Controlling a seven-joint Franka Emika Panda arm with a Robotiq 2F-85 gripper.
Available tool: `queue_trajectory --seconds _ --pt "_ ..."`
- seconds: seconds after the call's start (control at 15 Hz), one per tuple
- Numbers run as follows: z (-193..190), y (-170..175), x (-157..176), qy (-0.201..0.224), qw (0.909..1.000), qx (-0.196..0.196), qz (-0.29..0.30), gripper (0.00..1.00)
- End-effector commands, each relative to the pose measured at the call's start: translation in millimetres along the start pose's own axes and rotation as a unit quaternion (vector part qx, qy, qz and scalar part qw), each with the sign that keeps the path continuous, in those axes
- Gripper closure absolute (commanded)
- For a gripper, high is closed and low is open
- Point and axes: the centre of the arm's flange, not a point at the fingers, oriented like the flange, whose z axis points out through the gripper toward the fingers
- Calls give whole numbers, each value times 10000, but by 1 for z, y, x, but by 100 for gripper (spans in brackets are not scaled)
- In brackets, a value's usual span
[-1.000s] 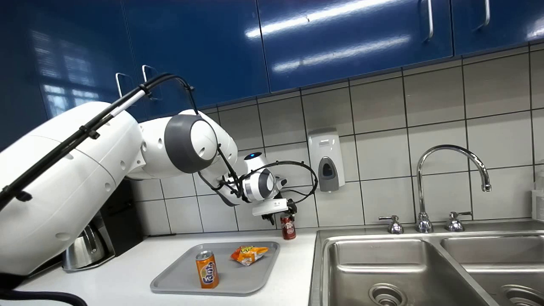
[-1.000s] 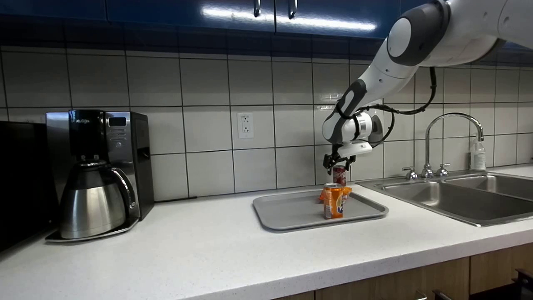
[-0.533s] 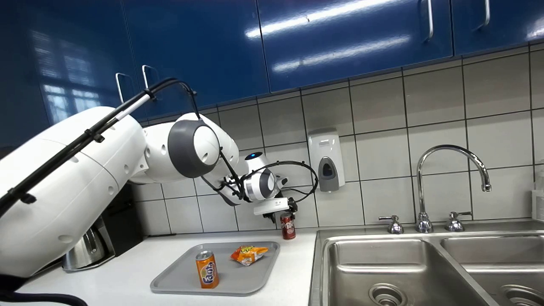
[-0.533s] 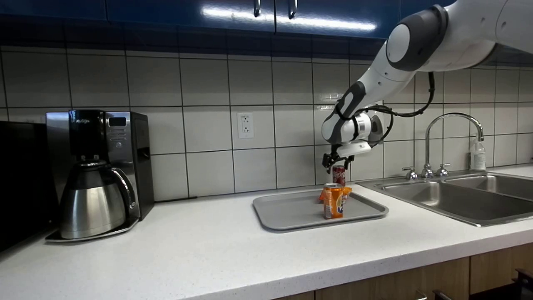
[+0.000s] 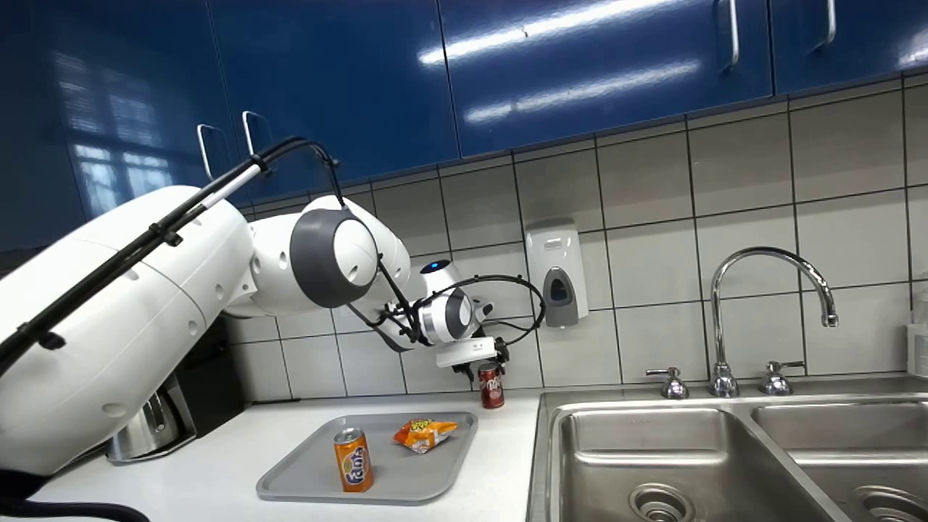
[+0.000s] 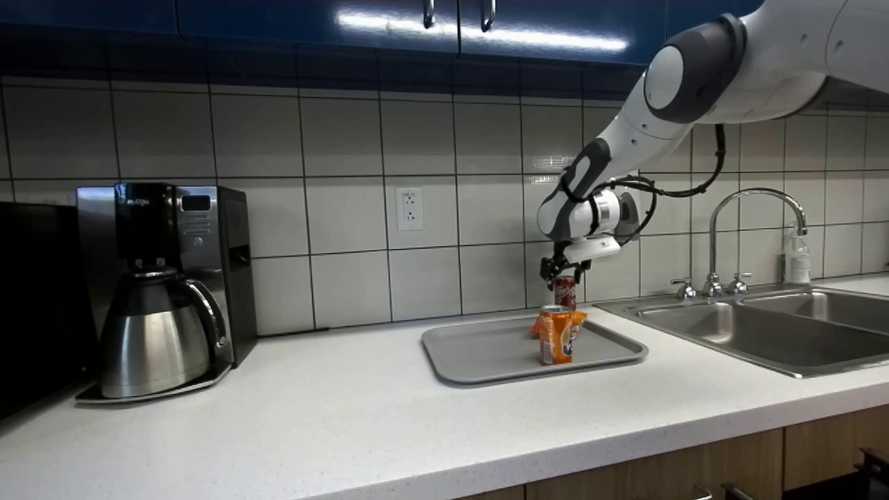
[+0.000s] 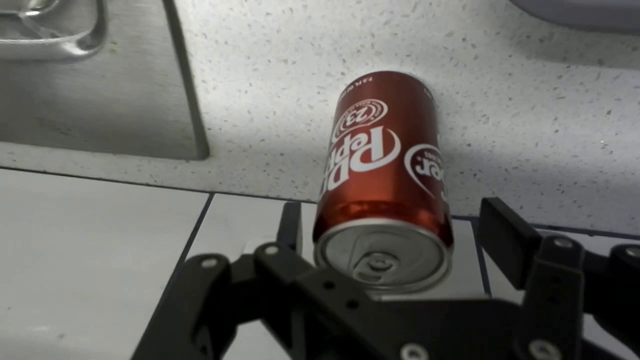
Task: Put the cans on the tray
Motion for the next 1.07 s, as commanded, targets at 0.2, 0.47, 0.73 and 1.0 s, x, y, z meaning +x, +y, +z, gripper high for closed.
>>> queue_trajectory --seconds 0.2,0.47,0.73,1.0 --pt "3 13 10 41 9999 19 -102 59" --pt "-3 18 11 53 10000 28 -29 61" --pt "-15 28 9 63 9998 131 145 61" --pt "-26 33 7 81 9990 270 359 61"
